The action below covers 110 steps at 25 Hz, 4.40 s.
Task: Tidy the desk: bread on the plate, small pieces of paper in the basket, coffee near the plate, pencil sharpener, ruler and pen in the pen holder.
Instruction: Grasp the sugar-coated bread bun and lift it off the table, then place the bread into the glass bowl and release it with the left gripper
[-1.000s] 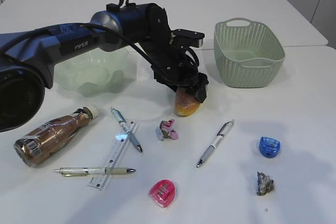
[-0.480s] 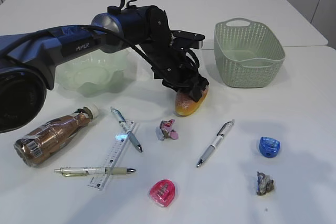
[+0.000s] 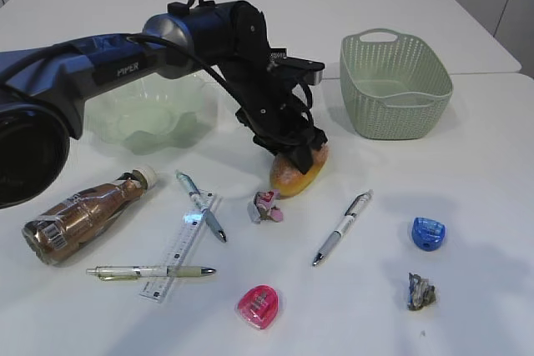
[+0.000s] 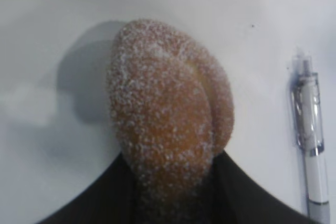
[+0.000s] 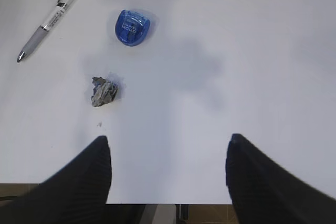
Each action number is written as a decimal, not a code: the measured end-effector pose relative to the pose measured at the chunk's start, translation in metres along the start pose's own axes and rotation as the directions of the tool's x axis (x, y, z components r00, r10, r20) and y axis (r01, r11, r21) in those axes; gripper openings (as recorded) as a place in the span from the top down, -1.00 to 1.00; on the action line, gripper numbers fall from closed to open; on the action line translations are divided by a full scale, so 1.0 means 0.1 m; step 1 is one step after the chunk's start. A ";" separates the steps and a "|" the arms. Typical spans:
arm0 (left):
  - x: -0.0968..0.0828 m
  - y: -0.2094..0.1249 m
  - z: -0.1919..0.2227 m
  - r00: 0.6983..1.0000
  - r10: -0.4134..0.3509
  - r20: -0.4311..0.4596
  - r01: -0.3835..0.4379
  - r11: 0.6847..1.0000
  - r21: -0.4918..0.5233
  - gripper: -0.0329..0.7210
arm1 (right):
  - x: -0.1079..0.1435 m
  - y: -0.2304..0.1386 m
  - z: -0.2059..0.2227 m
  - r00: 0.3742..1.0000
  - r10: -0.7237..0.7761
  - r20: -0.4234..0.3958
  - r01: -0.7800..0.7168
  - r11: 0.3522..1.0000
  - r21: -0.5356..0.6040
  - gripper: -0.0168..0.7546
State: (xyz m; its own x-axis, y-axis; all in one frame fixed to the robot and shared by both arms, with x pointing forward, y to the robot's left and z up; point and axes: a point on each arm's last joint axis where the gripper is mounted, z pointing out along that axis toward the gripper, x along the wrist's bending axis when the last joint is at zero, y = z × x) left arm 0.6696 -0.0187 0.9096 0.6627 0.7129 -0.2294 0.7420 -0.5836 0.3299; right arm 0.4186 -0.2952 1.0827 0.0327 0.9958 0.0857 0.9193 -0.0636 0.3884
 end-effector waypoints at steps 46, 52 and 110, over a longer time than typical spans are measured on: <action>1.01 0.00 -2.54 0.852 -0.468 -0.233 0.346 0.839 -0.420 0.34 | 0.01 -0.04 0.00 1.000 0.003 -0.009 -0.003 0.999 0.043 -0.42; 1.24 -0.07 -2.50 0.841 -0.477 -0.255 0.355 0.842 -0.406 0.32 | 0.01 -0.04 0.00 1.000 0.003 -0.009 -0.003 0.999 0.043 -0.42; 2.13 -0.43 -1.22 0.796 -0.538 -0.279 0.510 0.843 -0.169 -0.66 | 0.04 0.04 -0.14 0.999 -0.006 -0.033 0.006 1.000 0.013 -0.42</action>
State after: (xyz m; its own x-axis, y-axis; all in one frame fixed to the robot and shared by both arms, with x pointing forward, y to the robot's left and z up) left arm 0.7665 0.2061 0.9580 0.1003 0.9894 -0.1046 0.9469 -0.0627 0.3155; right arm 0.4169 -0.2921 1.0970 0.0146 0.9934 0.1137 0.9244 -0.0568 0.3772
